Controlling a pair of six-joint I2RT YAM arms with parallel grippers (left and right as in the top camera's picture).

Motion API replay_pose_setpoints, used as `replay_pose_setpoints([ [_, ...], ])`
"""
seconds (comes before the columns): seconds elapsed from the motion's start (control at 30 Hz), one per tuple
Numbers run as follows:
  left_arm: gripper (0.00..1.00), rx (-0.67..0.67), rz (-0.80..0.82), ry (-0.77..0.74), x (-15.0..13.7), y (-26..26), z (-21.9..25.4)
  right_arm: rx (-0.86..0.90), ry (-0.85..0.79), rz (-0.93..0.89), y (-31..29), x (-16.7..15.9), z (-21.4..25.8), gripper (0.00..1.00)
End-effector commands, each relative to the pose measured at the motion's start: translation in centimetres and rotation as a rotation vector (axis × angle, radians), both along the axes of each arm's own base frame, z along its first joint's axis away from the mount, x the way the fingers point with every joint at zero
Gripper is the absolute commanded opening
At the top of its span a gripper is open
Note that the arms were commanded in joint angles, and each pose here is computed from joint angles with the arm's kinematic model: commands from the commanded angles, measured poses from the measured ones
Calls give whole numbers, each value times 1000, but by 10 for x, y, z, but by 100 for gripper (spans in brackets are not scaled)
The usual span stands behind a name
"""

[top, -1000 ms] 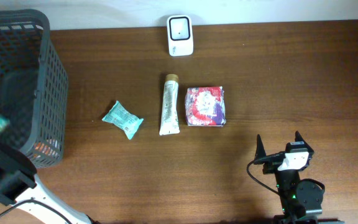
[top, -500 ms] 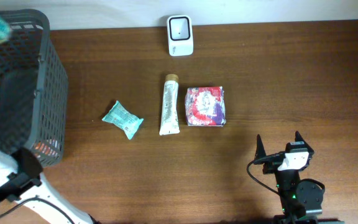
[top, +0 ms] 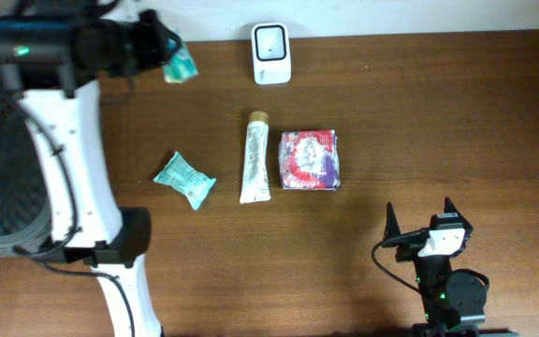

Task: Scan the item barcode
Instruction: 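Place the small teal box on the table beside the tube, then reach the left gripper into the basket and grasp the orange tissue pack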

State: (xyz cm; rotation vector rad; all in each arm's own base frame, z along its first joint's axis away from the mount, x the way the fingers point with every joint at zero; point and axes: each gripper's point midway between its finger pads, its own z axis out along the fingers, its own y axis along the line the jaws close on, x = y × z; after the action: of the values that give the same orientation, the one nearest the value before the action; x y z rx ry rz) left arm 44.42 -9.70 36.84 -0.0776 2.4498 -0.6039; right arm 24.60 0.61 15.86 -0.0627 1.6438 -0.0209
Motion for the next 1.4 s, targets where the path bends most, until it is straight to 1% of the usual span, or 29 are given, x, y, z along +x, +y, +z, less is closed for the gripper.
replay_pose_setpoints([
  [0.0,0,166,22,136,11,-13,-57,7,5,-4,-1,0,-3,99],
  [0.13,0,357,-14,338,8,-31,-139,7,6,-4,-1,0,-3,99],
  [0.2,0,423,-23,398,8,-34,-168,7,5,-4,-1,0,-3,99],
  [0.23,0,454,-37,439,7,-38,-190,7,5,-4,-1,0,-3,99],
  [0.3,0,468,-50,489,6,-45,-220,7,5,-4,-1,0,-3,99],
  [0.33,2,473,-59,498,8,-50,-235,7,5,-4,-1,0,-3,99],
  [0.37,7,475,-64,496,11,-53,-248,7,5,-4,-1,0,-3,99],
  [0.47,13,472,-63,486,19,-56,-280,7,5,-4,-1,0,-3,99],
  [0.53,20,472,-63,487,21,-56,-295,7,5,-4,-1,0,-3,99],
  [0.57,29,478,-62,491,20,-55,-302,7,5,-4,-1,0,-3,99],
  [0.6,45,493,-58,498,18,-52,-307,7,6,-4,-1,0,-3,99],
  [0.63,70,515,-51,502,17,-48,-310,7,5,-4,-1,0,-3,99],
  [0.67,78,531,-44,500,18,-45,-309,7,5,-4,-1,0,-3,99],
  [0.7,79,546,-37,495,19,-43,-309,7,5,-4,-1,0,-3,99],
  [0.77,82,554,-29,481,21,-41,-301,7,6,-4,-1,0,-3,99],
  [0.8,86,549,-22,469,24,-39,-290,7,5,-4,-1,0,-3,99],
  [0.83,86,542,-14,456,27,-37,-280,7,5,-4,-1,0,-3,99],
  [0.93,87,504,33,369,40,-27,-223,7,5,-4,-1,0,-3,99],
  [1.0,87,471,68,282,46,-20,-176,7,5,-4,-1,0,-3,99],
  [1.07,88,432,118,164,47,-6,-118,7,5,-4,-1,0,-3,99],
  [1.13,92,412,218,32,42,28,-56,7,5,-4,-1,0,-3,99],
  [1.17,94,408,256,-2,38,42,-40,7,5,-4,-1,0,-3,99],
  [1.23,95,394,342,-64,24,76,-6,7,5,-4,-1,0,-3,99],
  [1.3,99,385,429,-87,7,114,15,7,5,-4,-1,0,-3,99],
  [1.37,99,371,528,-83,-7,154,25,7,6,-4,-1,0,-3,99],
])
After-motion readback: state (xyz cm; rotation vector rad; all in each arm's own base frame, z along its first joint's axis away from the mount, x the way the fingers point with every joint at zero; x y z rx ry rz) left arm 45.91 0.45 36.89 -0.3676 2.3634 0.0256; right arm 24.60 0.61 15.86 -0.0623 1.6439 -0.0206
